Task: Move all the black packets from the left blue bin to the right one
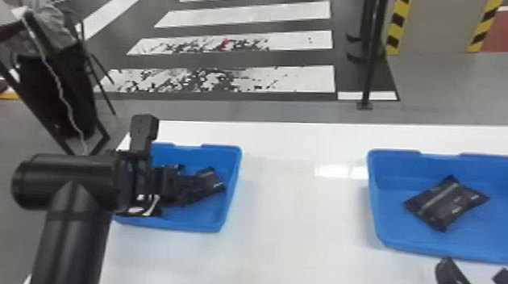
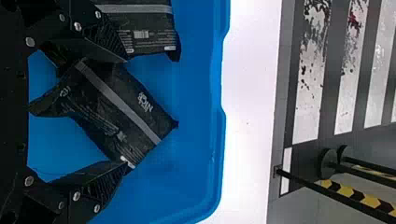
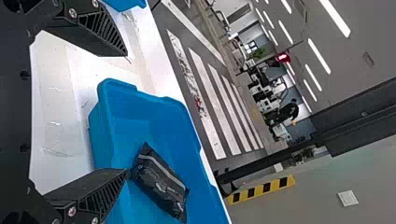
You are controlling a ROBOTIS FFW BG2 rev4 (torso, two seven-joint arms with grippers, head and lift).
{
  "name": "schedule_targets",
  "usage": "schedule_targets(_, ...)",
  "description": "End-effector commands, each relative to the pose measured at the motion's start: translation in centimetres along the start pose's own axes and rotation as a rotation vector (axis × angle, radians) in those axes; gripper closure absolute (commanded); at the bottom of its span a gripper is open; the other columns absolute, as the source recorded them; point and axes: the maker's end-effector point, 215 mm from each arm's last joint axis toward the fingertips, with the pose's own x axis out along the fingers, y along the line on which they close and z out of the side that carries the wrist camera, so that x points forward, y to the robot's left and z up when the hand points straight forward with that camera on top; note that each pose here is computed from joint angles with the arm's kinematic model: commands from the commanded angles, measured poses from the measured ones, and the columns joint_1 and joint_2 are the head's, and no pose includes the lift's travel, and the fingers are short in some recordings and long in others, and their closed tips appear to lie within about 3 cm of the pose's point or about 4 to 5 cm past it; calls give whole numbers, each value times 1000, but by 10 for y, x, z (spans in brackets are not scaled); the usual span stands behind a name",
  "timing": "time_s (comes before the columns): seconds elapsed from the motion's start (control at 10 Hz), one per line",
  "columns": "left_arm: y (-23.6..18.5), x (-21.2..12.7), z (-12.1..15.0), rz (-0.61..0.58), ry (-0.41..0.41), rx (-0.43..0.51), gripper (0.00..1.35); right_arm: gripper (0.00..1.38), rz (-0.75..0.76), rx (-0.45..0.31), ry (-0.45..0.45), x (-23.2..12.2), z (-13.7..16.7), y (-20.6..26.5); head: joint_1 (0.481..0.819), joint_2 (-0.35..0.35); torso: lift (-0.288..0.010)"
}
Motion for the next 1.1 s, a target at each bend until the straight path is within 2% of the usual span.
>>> schedule_targets(0.0,8,6,-11,25,52,-14,438,144,4,12,1,0,-1,0,695,216,-154)
schedule_targets(0.2,19,12,-29,57,122,-40,794,144,7,24,3,0,-3,0,695,233,-154)
schedule_targets(0.4,27,18,-33,75,152,-41,820,145,12,36,3,1,-4,0,695,245,-154)
schedule_targets(0.5,30,19,-33,83,140,-25,1234,144,14,38,3,1,-4,1,695,248,-154)
schedule_targets(0.7,29,11,-19,60,63,-20,1211,144,20,41,3,0,-3,2,695,258,-154)
schedule_targets(1.0,-2,-32,3,-39,-99,-7,1211,144,43,36,-19,2,9,11,695,247,-154)
